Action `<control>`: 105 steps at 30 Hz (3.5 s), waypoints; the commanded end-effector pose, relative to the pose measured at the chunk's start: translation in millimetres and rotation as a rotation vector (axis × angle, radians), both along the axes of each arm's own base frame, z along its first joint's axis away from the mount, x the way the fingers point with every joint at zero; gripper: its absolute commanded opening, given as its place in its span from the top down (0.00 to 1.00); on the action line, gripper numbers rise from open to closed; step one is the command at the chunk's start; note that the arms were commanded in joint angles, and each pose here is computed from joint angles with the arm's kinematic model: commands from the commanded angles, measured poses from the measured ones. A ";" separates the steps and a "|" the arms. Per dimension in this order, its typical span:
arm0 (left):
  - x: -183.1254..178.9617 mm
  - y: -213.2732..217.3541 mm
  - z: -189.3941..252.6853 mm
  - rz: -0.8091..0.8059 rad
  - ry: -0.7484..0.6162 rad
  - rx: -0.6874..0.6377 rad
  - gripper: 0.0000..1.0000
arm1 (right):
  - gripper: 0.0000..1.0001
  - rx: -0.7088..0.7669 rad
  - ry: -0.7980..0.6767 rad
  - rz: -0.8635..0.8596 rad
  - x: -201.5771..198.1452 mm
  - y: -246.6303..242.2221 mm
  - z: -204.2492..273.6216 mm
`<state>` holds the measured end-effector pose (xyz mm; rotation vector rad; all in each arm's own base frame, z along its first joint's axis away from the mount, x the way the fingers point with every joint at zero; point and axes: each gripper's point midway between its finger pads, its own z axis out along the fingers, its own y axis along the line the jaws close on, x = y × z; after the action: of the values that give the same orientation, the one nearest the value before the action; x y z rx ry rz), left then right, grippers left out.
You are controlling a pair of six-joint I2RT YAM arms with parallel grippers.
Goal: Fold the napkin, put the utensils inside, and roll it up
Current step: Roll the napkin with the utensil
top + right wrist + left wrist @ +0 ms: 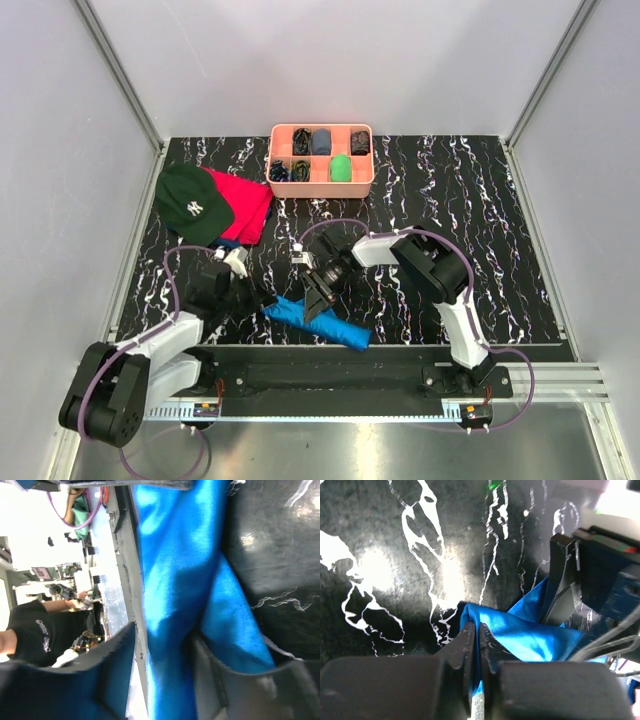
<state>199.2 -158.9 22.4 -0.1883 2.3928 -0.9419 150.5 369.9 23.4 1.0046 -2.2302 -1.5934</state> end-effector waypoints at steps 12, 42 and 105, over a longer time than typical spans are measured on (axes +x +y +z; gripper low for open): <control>11.9 7.7 -13.6 0.045 0.165 0.102 1.00 | 0.22 -0.088 -0.618 -0.185 56.1 -0.7 59.8; 16.5 -4.4 -8.7 -0.013 0.252 0.076 1.00 | 0.44 -0.416 -1.217 -0.053 25.5 -17.7 -13.2; 9.8 -1.6 0.9 0.011 0.039 -0.007 1.00 | 0.30 0.015 -0.281 -0.190 53.5 -5.7 28.2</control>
<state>201.8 -166.1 25.4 -0.2061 2.3745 -1.0240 169.0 362.7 34.7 0.9462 -2.3096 -1.6763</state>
